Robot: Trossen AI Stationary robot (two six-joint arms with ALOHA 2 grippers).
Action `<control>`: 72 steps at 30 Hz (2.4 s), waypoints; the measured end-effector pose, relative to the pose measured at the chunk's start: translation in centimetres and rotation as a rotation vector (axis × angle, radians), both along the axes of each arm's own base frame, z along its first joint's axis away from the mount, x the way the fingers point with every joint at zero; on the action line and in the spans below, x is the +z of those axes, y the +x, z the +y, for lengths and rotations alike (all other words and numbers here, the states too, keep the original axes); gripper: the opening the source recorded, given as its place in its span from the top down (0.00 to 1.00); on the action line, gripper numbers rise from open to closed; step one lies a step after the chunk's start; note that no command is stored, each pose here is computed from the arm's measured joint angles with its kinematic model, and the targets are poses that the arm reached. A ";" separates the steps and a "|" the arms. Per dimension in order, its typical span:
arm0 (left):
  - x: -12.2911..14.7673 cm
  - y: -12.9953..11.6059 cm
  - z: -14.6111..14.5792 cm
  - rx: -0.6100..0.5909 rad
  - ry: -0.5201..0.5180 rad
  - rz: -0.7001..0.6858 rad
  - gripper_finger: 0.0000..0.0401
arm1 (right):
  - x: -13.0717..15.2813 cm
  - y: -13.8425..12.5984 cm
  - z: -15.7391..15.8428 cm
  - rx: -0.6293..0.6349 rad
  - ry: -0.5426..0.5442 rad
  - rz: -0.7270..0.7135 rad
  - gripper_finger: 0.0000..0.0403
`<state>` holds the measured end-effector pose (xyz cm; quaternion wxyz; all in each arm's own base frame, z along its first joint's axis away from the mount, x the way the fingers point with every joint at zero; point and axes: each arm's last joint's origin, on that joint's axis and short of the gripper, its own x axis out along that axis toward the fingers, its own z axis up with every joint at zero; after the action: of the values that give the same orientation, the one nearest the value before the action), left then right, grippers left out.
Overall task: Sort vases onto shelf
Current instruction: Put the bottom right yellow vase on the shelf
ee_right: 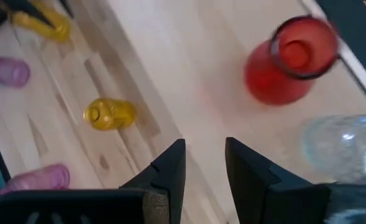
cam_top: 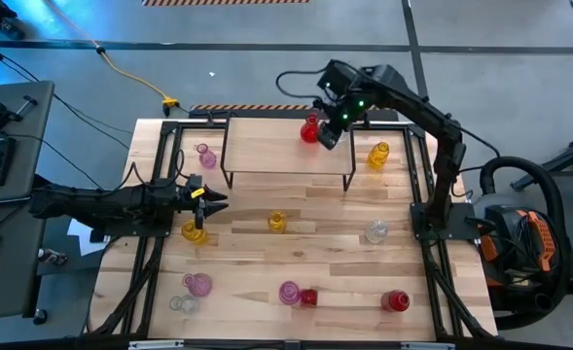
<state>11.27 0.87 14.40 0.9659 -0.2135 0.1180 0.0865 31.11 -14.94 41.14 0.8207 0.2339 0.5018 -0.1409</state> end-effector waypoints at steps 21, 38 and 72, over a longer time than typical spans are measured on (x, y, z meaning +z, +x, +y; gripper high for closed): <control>0.0 0.0 0.0 0.000 0.000 0.000 0.63 | -0.1 3.7 10.4 0.185 -0.131 0.007 0.77; 0.0 0.0 0.0 0.000 0.000 0.000 0.63 | -7.8 7.1 19.4 0.409 -0.125 -0.038 0.77; 0.1 0.0 0.1 0.005 0.156 0.015 0.63 | -23.5 -15.3 21.0 0.287 -0.271 -0.858 0.77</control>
<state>11.27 1.01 14.46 0.9785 -0.1374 0.1175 0.0994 15.84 6.02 17.62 0.9883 0.0902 0.1217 0.0193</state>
